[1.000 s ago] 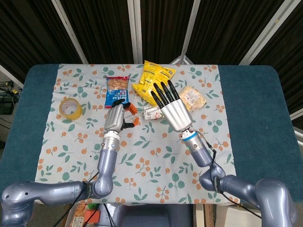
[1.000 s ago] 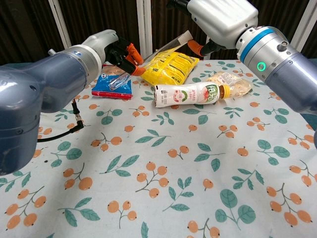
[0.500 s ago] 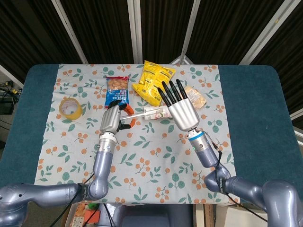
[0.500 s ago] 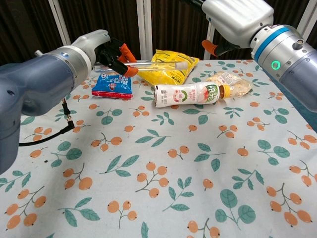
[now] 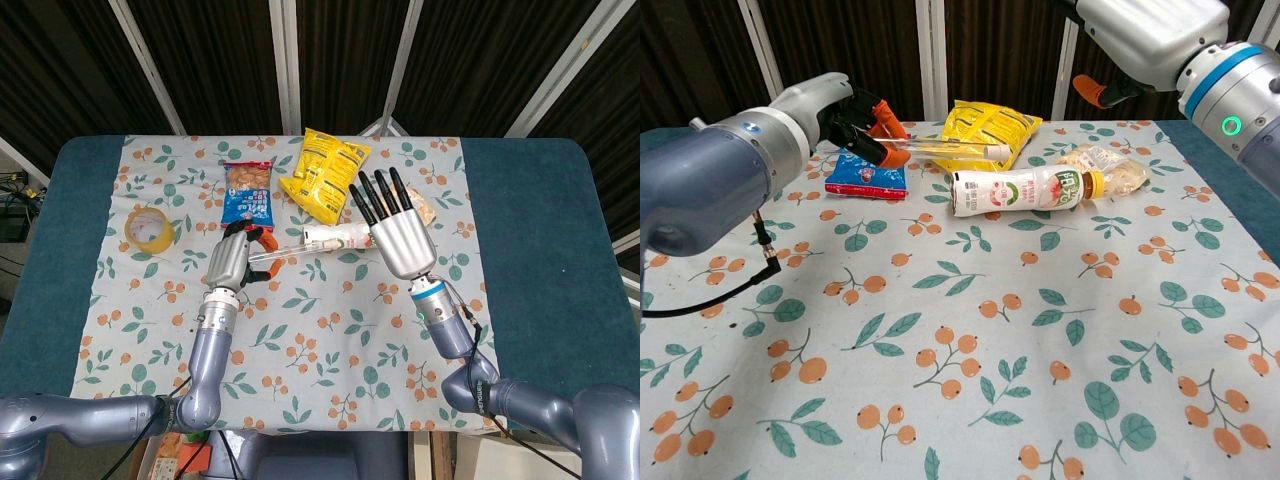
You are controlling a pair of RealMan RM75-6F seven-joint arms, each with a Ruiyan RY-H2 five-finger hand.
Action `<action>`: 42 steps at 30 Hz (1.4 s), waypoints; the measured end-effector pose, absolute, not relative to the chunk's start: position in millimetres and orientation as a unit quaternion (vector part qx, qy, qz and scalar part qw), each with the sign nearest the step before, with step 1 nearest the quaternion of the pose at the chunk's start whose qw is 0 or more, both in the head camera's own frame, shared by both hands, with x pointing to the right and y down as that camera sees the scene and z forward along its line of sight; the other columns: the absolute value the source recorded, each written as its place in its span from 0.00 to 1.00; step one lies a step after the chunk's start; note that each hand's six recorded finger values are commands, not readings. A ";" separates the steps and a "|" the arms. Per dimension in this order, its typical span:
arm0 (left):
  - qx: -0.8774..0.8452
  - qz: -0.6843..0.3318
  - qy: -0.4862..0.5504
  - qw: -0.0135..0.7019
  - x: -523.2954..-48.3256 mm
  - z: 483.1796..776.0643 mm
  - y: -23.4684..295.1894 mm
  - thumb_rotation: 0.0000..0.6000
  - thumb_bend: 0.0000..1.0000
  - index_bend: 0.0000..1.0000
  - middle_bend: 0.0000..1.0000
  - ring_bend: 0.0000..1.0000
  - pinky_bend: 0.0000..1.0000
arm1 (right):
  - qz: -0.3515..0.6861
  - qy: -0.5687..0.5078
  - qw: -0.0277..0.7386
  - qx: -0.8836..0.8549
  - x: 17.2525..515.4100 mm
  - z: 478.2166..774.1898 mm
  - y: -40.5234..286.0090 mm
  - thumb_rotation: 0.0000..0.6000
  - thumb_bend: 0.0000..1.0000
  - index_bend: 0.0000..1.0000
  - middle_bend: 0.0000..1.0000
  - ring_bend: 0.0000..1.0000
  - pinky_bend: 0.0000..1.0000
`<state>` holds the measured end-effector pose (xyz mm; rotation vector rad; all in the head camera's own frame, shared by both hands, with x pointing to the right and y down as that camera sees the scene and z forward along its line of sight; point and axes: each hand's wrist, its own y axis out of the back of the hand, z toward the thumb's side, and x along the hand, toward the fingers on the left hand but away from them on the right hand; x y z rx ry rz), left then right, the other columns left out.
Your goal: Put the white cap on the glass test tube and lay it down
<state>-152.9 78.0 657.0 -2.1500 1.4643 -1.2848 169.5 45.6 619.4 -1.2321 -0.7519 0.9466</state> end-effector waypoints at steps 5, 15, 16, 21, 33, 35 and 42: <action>-0.739 -0.442 0.493 0.124 -154.9 659.2 85.6 1.00 0.52 0.73 0.49 0.13 0.00 | 0.424 -0.333 0.649 -0.537 176.5 617.1 43.9 1.00 0.47 0.07 0.02 0.00 0.00; -0.748 -0.444 0.476 0.131 -153.5 665.8 101.1 1.00 0.52 0.73 0.49 0.13 0.00 | 0.433 -0.341 0.642 -0.532 185.0 612.8 39.4 1.00 0.47 0.07 0.02 0.00 0.00; -0.748 -0.445 0.474 0.132 -153.2 666.5 102.3 1.00 0.52 0.73 0.49 0.13 0.00 | 0.434 -0.342 0.642 -0.532 185.6 612.5 39.0 1.00 0.47 0.07 0.02 0.00 0.00; -0.755 -0.450 0.457 0.135 -150.4 675.1 115.2 1.00 0.52 0.73 0.49 0.13 0.00 | 0.439 -0.346 0.639 -0.530 192.2 610.1 36.6 1.00 0.47 0.07 0.02 0.00 0.00; -0.761 -0.465 0.430 0.142 -156.0 693.0 136.9 1.00 0.52 0.73 0.49 0.13 0.00 | 0.445 -0.347 0.631 -0.532 195.6 611.9 37.6 1.00 0.47 0.07 0.01 0.00 0.00; -0.760 -0.467 0.429 0.142 -158.0 694.7 138.4 1.00 0.52 0.73 0.49 0.13 0.00 | 0.445 -0.347 0.631 -0.533 194.6 611.9 38.0 1.00 0.47 0.07 0.01 0.00 0.00; -0.757 -0.475 0.426 0.141 -168.6 698.5 142.1 1.00 0.52 0.69 0.48 0.13 0.00 | 0.445 -0.346 0.629 -0.536 192.6 613.9 41.0 1.00 0.47 0.07 0.01 0.00 0.00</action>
